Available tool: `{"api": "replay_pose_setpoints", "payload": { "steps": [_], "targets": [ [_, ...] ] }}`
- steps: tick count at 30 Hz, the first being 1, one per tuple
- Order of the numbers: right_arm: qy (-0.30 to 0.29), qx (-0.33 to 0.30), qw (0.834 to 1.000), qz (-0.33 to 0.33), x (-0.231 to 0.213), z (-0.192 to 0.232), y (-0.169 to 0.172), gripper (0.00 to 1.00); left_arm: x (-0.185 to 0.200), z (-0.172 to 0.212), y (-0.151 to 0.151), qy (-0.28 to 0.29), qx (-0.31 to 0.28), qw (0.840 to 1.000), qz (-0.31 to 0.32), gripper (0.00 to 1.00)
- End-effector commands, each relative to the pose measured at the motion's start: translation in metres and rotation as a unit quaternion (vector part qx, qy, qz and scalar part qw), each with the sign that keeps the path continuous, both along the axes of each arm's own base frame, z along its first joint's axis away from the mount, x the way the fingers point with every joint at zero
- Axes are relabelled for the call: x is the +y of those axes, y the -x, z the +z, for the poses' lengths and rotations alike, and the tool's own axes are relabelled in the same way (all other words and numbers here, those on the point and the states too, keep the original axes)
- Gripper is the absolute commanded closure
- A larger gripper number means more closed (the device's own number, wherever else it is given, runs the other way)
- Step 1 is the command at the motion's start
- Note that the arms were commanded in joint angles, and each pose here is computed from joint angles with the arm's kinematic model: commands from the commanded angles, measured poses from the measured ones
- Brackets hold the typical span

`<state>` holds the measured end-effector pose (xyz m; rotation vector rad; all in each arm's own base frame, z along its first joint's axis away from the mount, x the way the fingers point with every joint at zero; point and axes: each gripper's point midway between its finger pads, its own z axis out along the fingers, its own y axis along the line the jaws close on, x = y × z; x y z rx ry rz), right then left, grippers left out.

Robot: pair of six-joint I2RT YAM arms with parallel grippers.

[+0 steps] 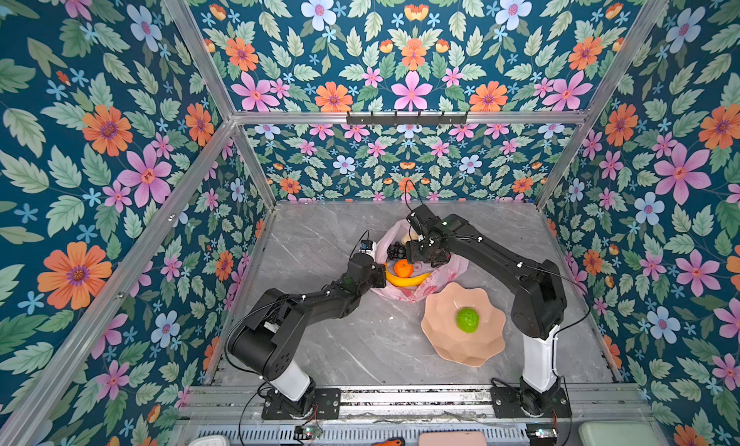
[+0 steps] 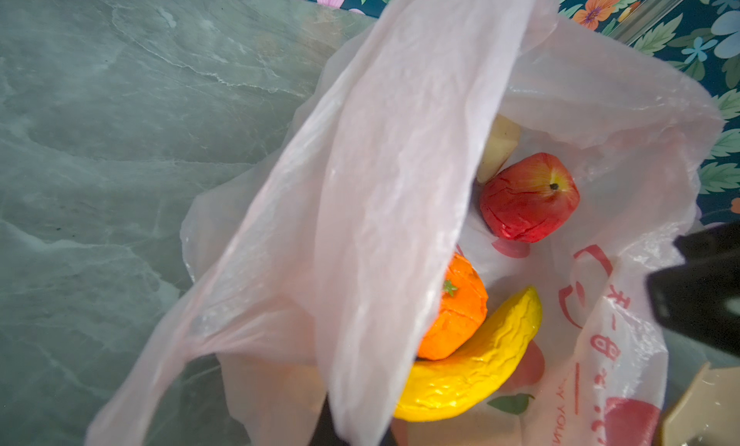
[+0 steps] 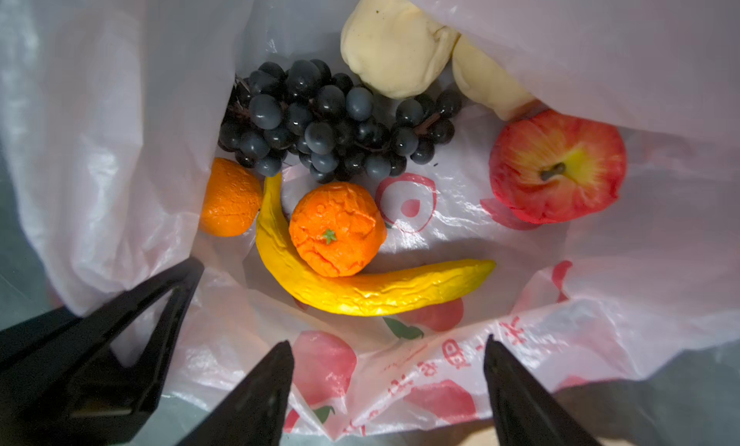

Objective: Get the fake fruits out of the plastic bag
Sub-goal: 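Lower the right gripper into the bag and grasp the red apple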

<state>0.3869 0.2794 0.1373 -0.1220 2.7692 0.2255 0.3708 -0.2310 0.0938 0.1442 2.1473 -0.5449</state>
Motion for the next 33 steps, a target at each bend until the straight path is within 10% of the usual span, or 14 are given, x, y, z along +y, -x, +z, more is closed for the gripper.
{"api": "replay_pose_setpoints", "payload": {
  "steps": [1,33],
  "targets": [
    [-0.002,0.003,1.0,-0.01,0.0,-0.005,-0.009,0.23,-0.001,0.002,-0.001,0.001,-0.005,1.0,-0.003,1.0],
    [0.108,0.007,0.991,-0.078,-0.085,-0.053,-0.08,0.19,-0.003,0.0,-0.001,0.004,-0.001,1.0,-0.007,1.0]
  ]
}}
